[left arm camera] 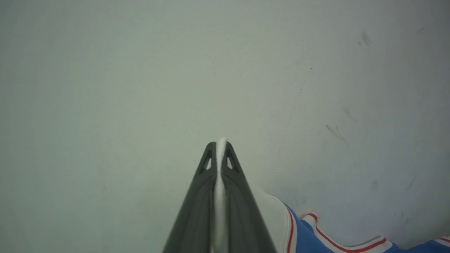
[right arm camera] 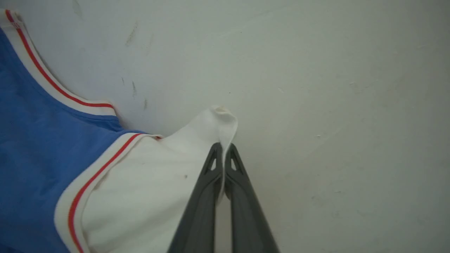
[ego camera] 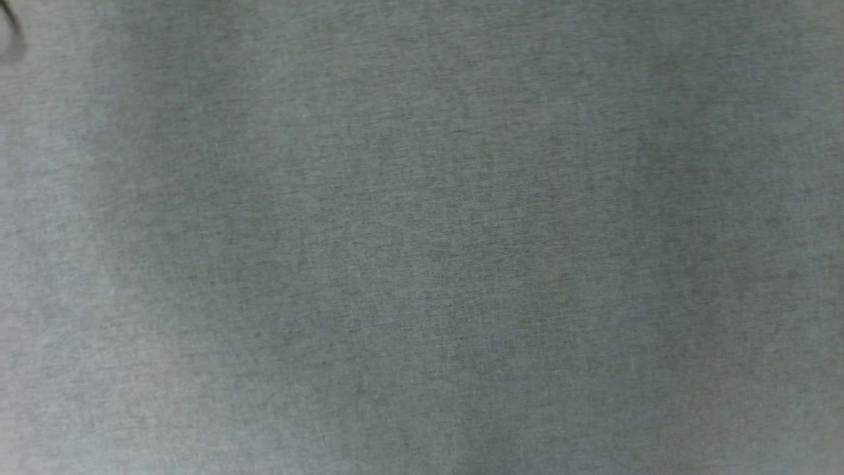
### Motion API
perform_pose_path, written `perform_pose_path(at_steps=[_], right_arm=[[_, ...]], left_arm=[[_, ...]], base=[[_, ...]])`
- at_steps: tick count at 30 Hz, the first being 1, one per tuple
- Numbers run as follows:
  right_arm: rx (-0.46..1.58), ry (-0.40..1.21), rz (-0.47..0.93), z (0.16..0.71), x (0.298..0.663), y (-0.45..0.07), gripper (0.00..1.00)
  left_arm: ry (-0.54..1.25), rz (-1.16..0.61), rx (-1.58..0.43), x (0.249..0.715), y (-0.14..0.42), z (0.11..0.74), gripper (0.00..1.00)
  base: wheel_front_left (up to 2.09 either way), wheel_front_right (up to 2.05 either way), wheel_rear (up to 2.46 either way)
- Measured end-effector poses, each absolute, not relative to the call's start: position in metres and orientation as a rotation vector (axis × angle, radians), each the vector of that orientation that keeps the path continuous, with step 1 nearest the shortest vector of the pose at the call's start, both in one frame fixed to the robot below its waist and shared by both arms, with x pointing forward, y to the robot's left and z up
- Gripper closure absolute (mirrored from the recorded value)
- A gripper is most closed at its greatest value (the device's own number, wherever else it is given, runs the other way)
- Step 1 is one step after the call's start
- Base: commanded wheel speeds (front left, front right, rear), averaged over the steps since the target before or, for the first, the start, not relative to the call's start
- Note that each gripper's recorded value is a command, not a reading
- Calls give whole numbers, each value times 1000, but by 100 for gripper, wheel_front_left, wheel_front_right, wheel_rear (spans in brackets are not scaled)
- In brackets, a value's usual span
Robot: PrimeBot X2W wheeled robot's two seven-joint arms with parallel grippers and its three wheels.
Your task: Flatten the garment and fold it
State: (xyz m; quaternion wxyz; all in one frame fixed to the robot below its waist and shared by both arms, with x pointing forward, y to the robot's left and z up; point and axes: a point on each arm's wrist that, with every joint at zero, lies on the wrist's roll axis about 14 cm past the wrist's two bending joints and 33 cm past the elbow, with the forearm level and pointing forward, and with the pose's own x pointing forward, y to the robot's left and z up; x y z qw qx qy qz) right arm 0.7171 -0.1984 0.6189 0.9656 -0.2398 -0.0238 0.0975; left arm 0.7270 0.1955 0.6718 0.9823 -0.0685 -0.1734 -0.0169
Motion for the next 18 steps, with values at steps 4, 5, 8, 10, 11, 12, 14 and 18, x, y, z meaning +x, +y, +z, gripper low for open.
perform_pose_path(at_steps=[4, 5, 8, 10, 11, 12, 14, 18], right_arm=[[-442, -55, 249, 606, 702, -192, 100], [-434, -57, 258, 606, 697, -192, 100], [-413, -51, 281, 601, 677, -195, 100], [-395, -36, 296, 594, 660, -197, 100], [-377, -28, 302, 590, 652, -198, 100], [-362, -16, 304, 586, 642, -200, 100], [-340, 7, 302, 578, 624, -205, 100], [-280, 52, 298, 558, 582, -209, 100]], left_arm=[[-288, -105, -175, 714, 186, 643, 100], [-281, -118, -191, 709, 185, 639, 100], [-265, -151, -190, 687, 180, 627, 100], [-243, -166, -184, 668, 177, 613, 100], [-234, -170, -184, 657, 176, 607, 100], [-223, -170, -183, 646, 176, 600, 100], [-197, -168, -183, 624, 175, 588, 100], [-141, -143, -190, 580, 179, 568, 100]], base=[[0, 0, 0], [0, 0, 0], [0, 0, 0], [0, 0, 0], [0, 0, 0], [0, 0, 0], [0, 0, 0], [0, 0, 0]])
